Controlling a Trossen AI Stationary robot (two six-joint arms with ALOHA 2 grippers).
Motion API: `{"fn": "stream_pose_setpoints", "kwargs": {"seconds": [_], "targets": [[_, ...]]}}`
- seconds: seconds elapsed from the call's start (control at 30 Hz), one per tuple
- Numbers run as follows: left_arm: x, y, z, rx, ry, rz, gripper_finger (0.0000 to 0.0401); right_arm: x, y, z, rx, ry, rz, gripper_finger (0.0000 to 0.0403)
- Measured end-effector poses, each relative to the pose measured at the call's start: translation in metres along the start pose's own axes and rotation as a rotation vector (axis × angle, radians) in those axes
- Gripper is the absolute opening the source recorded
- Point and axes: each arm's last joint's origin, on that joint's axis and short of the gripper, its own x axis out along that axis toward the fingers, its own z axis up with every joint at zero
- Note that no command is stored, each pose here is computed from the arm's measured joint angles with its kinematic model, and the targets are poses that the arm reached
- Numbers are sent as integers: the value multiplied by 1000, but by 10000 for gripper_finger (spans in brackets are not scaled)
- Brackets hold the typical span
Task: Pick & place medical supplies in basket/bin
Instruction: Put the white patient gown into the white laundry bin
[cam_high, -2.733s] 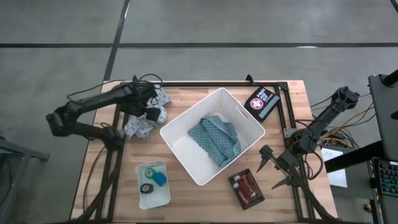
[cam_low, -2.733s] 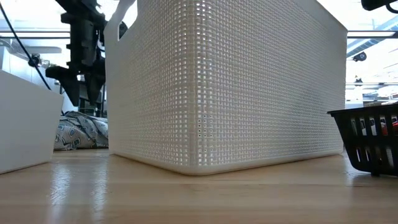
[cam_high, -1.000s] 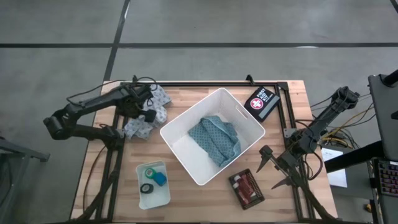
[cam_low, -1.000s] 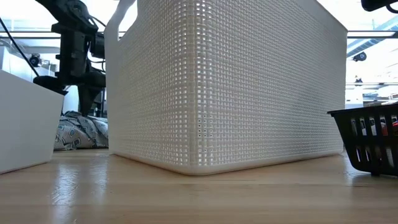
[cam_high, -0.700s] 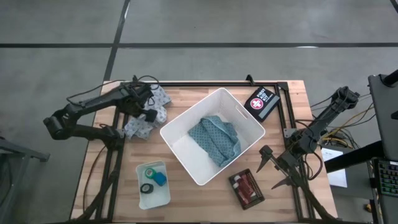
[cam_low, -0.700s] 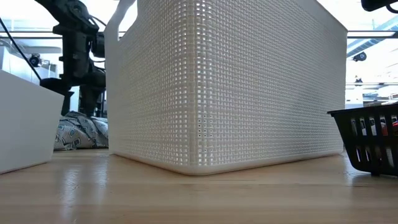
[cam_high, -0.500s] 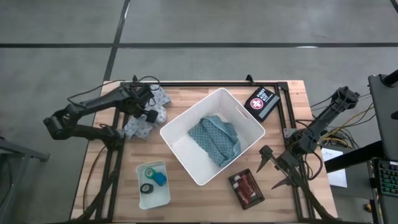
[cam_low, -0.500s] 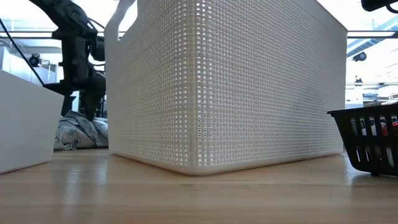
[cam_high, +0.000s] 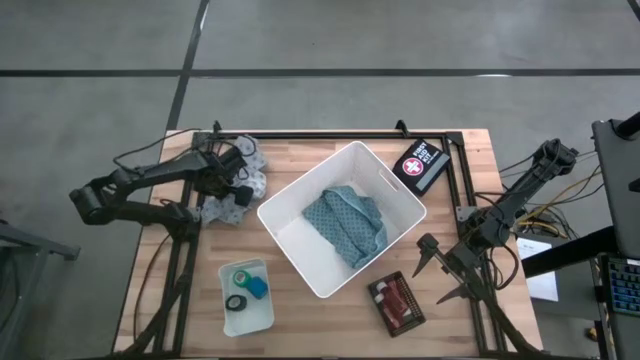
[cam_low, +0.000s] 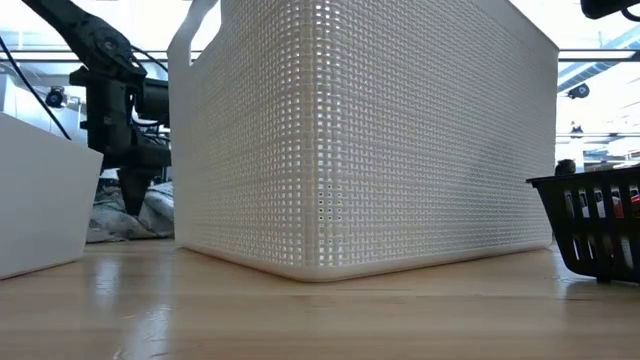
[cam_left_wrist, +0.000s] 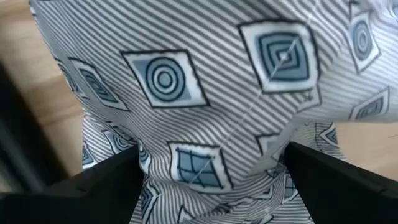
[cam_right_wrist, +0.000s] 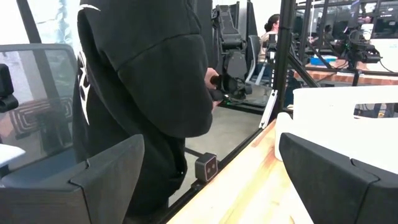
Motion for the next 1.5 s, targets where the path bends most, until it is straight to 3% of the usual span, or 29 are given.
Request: {"fn": "stream_pose_setpoints", "kwargs": {"seconds": [0.4,1.5], "targets": [[-1,-6,9,-16,-86,-71,376,0,0,0,0,3,0,368],[-1,-7,10,-17,-106,-71,376,0,0,0,0,3,0,368]]}}
